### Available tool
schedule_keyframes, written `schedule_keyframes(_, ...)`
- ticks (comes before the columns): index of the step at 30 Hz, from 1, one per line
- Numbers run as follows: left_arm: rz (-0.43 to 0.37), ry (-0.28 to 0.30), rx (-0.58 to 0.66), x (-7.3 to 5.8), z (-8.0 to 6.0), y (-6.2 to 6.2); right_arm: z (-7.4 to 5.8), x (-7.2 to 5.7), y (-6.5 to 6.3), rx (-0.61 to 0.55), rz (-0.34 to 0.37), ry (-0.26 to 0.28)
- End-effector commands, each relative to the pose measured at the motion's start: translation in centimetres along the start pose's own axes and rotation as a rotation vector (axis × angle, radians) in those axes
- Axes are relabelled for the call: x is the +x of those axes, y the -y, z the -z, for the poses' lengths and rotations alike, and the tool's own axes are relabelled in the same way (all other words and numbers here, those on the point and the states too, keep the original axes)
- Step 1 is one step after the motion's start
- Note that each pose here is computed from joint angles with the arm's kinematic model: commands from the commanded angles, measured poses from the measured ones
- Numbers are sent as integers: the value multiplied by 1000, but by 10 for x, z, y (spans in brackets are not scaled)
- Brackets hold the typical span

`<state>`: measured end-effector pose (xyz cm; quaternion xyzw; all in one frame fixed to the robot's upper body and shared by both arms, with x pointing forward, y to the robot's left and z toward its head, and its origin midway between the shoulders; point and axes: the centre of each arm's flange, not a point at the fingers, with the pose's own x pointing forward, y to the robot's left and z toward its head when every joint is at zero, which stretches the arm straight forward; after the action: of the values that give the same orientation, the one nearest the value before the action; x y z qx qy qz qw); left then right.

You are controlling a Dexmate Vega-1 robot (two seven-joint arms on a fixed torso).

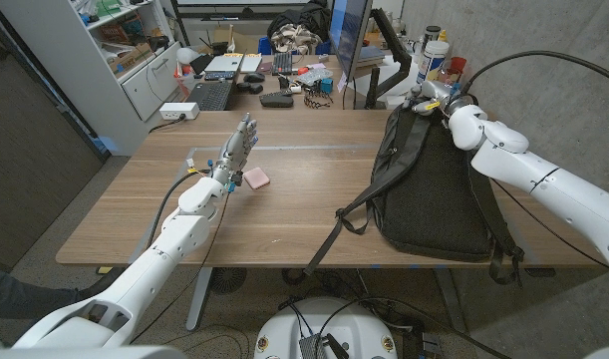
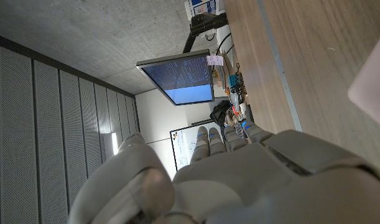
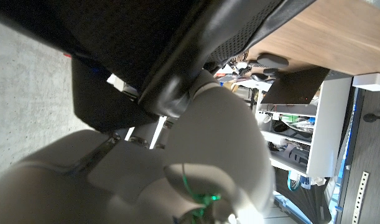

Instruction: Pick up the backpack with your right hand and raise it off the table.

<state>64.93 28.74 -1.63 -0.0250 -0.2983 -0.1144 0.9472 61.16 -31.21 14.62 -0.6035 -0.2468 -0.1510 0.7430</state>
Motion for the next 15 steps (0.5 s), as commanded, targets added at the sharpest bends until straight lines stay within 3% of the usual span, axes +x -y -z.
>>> schedule_keyframes(1, 20, 2, 11, 2, -5, 2, -13, -29, 44, -12, 97, 26)
schedule_keyframes(15, 44, 11, 21, 6, -13, 3, -28, -52, 85, -41, 170, 33)
